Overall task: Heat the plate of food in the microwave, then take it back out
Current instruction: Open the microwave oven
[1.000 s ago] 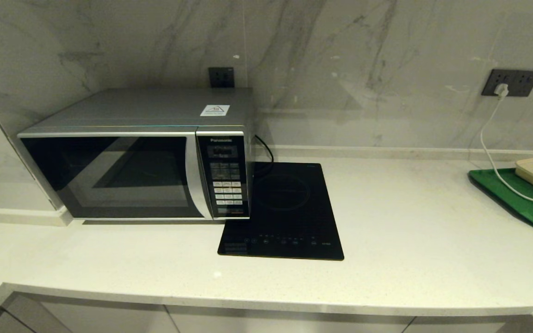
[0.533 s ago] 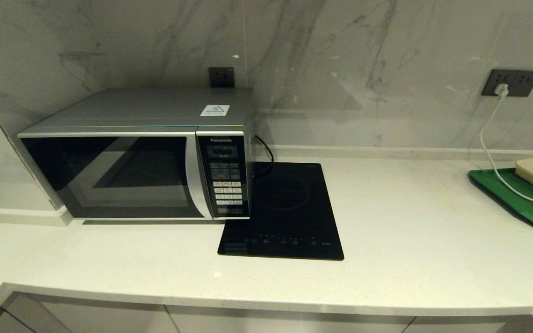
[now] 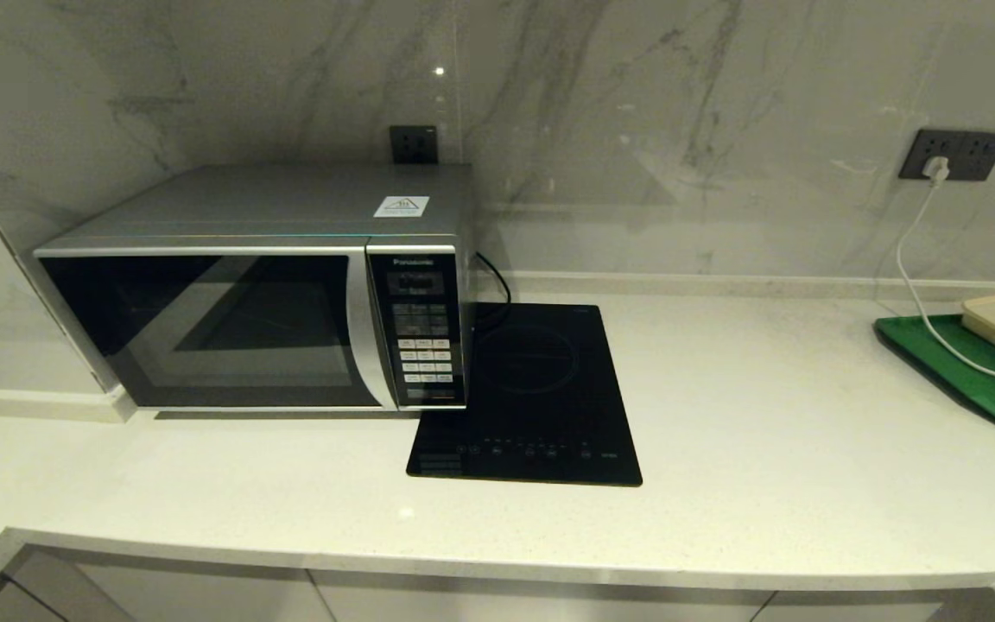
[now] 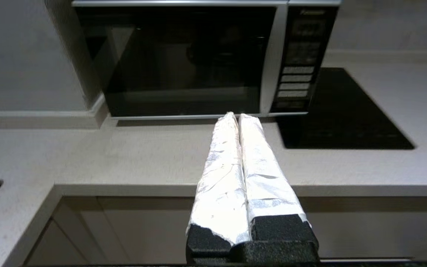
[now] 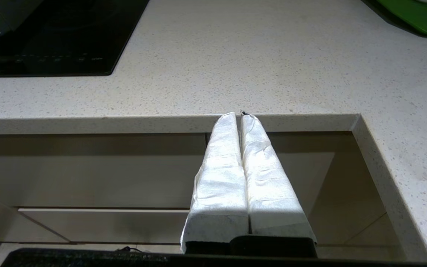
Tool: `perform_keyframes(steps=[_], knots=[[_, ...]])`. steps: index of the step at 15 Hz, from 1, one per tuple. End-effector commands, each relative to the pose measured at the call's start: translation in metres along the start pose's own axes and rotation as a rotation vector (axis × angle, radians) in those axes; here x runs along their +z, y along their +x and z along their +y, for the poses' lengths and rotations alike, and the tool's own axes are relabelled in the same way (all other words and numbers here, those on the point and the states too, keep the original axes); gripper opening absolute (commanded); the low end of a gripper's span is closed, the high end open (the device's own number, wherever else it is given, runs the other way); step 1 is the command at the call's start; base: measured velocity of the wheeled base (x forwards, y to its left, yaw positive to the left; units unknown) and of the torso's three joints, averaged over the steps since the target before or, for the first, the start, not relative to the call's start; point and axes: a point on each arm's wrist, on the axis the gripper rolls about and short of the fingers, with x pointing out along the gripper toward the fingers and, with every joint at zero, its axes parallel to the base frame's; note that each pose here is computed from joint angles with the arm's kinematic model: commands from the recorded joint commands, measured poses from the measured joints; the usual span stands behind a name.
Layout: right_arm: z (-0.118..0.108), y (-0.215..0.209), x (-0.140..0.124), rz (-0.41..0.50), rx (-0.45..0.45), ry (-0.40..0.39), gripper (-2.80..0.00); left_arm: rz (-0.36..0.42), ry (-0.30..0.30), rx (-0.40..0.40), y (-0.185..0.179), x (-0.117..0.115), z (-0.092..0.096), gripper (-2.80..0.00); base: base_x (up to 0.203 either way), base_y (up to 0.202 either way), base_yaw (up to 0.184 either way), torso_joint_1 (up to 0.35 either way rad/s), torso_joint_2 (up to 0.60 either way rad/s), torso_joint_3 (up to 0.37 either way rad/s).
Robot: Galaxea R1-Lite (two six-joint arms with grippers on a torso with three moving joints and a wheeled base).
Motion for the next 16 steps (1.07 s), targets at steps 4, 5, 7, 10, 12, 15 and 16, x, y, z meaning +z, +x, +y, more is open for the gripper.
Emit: perform_keyframes(steps=[4, 5, 7, 10, 12, 15, 16], knots=[[0.000, 0.000, 0.000, 0.002, 0.001, 0.000, -2.80, 0.522, -0.350, -0.393, 0.080, 0.055, -0.010, -2.80, 0.000, 0.000, 0.000, 0.000, 0.00, 0.000], [0.000, 0.000, 0.000, 0.002, 0.000, 0.000, -2.80, 0.610, -0.430, -0.496, 0.094, 0.055, -0.016, -2.80, 0.000, 0.000, 0.000, 0.000, 0.00, 0.000], [0.000, 0.000, 0.000, 0.002, 0.000, 0.000, -2.80, 0.701, -0.507, -0.613, 0.128, 0.053, -0.028, -2.80, 0.000, 0.000, 0.000, 0.000, 0.00, 0.000], [0.000, 0.000, 0.000, 0.002, 0.001, 0.000, -2.80, 0.736, -0.556, -0.658, 0.182, 0.044, -0.039, -2.80, 0.000, 0.000, 0.000, 0.000, 0.00, 0.000], [0.000, 0.000, 0.000, 0.002, 0.001, 0.000, -2.80, 0.749, -0.593, -0.696, 0.213, 0.034, -0.033, -2.80, 0.000, 0.000, 0.000, 0.000, 0.00, 0.000], [0.000, 0.000, 0.000, 0.002, 0.000, 0.000, -2.80, 0.737, -0.581, -0.735, 0.238, 0.021, -0.018, 0.00, 0.000, 0.000, 0.000, 0.000, 0.00, 0.000], [0.000, 0.000, 0.000, 0.002, 0.000, 0.000, -2.80, 0.721, -0.570, -0.738, 0.245, 0.016, -0.009, 0.00, 0.000, 0.000, 0.000, 0.000, 0.00, 0.000]])
